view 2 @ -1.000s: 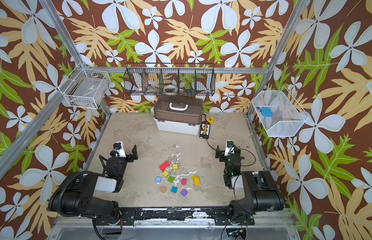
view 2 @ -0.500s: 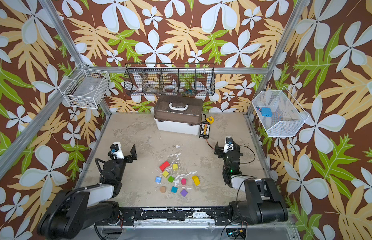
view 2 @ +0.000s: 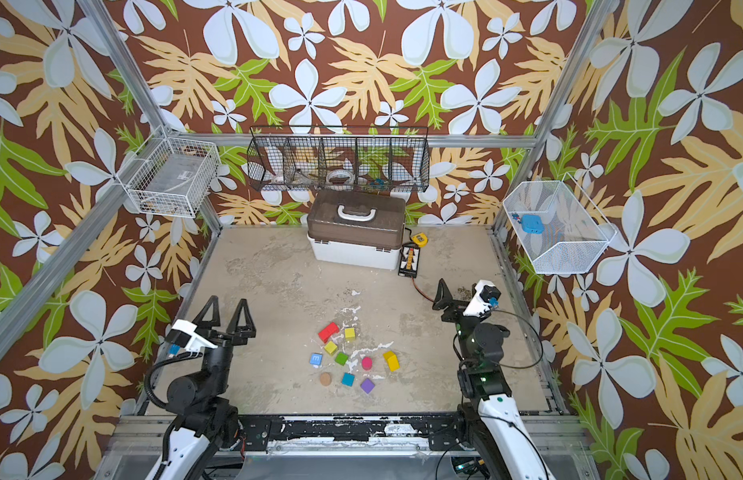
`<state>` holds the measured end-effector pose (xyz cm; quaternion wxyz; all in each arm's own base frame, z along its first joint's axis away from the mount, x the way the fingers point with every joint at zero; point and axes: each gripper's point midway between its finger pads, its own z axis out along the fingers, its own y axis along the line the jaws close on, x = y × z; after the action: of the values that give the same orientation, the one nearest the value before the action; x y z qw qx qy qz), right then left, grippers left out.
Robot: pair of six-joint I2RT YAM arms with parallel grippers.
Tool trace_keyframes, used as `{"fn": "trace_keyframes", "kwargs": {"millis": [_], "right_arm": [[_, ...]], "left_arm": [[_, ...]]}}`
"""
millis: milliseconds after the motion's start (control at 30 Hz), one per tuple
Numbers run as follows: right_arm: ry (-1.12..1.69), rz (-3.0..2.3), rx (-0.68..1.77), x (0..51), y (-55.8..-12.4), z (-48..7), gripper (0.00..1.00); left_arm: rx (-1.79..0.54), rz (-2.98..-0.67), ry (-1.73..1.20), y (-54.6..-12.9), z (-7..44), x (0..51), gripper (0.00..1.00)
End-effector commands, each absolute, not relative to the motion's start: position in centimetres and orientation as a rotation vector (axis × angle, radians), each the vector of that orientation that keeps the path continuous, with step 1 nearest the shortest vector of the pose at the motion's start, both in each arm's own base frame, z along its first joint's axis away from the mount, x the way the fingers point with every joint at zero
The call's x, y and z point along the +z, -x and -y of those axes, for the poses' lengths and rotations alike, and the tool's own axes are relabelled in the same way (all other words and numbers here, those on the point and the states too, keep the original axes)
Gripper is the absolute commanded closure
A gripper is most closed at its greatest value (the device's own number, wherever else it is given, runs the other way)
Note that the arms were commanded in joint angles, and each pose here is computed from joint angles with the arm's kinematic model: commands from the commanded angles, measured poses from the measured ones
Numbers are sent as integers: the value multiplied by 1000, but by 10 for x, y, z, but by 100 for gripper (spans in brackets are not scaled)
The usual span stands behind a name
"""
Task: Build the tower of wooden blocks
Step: 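Raise both arms and reach the right gripper toward the red rectangular block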
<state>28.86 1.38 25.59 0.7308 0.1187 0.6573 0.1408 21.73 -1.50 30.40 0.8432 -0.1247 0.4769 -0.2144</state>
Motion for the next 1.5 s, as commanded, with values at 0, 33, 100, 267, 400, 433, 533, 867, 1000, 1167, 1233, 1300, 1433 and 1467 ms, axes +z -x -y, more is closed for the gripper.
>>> {"fn": "trace_keyframes", "kwargs": {"millis": [0, 33, 100, 267, 400, 433, 533, 867, 1000, 1167, 1233, 1300, 1433, 1467], "right_arm": [[-234, -1366, 480, 261, -273, -30, 0], [-216, -1342, 500, 264, -269, -33, 0], [-209, -1353, 511, 270, -272, -36, 0], [-20, -1495, 584, 272, -298, -76, 5], [275, -1561, 647, 263, -301, -146, 8], [330, -1565, 608, 262, -300, -161, 8], [500, -1549, 449, 254, -289, -211, 8], [1021, -1885, 450, 172, -296, -318, 15], [1154, -1970, 481, 129, -294, -334, 26], [1305, -1977, 481, 107, -290, -351, 31], [1364, -1954, 469, 99, -288, -357, 31], [1430, -1938, 470, 87, -285, -363, 31], [1499, -1981, 443, 63, -287, -365, 31], [1498, -1990, 432, 58, -289, -365, 30]], "left_arm": [[-371, -1239, 449, -243, -4, 189, 0], [-364, -1239, 460, -243, -6, 188, 0], [-362, -1246, 464, -244, -6, 185, 0], [-353, -1336, 447, -257, 1, 178, 0], [-315, -1431, 486, -275, 1, 171, 0], [-318, -1441, 472, -278, 4, 171, 0], [-308, -1491, 467, -287, 8, 167, 0], [-285, -1614, 415, -319, 23, 159, 0], [-285, -1633, 411, -321, 24, 156, 0], [-278, -1625, 426, -323, 22, 157, 0], [-273, -1643, 422, -326, 24, 155, 0], [-269, -1660, 419, -329, 25, 153, 0], [-266, -1666, 424, -331, 25, 151, 0], [-267, -1665, 423, -332, 25, 152, 0]]}}
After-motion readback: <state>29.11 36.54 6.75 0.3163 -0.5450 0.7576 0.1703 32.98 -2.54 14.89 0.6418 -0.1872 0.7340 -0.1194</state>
